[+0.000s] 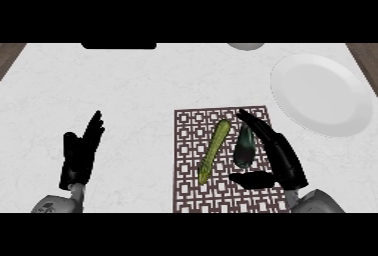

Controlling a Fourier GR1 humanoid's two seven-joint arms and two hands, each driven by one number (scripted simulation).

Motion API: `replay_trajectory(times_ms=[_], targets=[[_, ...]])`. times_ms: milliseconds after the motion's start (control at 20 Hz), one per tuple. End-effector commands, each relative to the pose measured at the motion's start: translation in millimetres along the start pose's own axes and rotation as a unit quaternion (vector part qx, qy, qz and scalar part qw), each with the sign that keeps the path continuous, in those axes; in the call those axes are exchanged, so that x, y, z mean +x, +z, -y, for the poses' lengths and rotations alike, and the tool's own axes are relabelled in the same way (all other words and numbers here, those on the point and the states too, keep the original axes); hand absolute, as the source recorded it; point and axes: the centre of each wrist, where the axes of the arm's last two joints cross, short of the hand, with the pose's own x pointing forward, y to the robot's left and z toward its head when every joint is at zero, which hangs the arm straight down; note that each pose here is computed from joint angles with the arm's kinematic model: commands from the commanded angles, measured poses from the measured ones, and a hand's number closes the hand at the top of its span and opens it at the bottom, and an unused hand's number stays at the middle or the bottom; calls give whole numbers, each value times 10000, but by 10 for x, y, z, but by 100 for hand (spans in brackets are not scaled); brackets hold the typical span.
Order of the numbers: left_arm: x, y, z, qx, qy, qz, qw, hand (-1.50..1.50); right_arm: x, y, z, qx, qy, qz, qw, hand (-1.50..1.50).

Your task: Pick the squash from the placemat and place it in the plate

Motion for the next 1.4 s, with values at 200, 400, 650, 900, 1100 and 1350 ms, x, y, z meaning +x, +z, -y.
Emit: replay_trajectory(times_ms=[200,400,650,900,1100,1350], targets=[[69,97,77,-35,36,-21,10000,0,613,-377,119,1074,1334,-775,9822,-150],[76,47,-60,23,2,-5,10000,0,796,-393,-20,1929,1324,-1181,9650,-150],[97,147,-35,-12,46,-19,10000,0,781,-444,-177,2414,1495,-1449,9478,-150],[-68,98,-46,28,68,-85,9999,0,659,-577,-140,2462,1411,-1633,9449,-150],[84,165,0,-26,-36,17,10000,0,744,-663,-207,2446,1441,-1562,9461,-150],[-17,50,37,48,-66,-26,10000,0,509,-673,-111,2572,1485,-1570,9419,-150]])
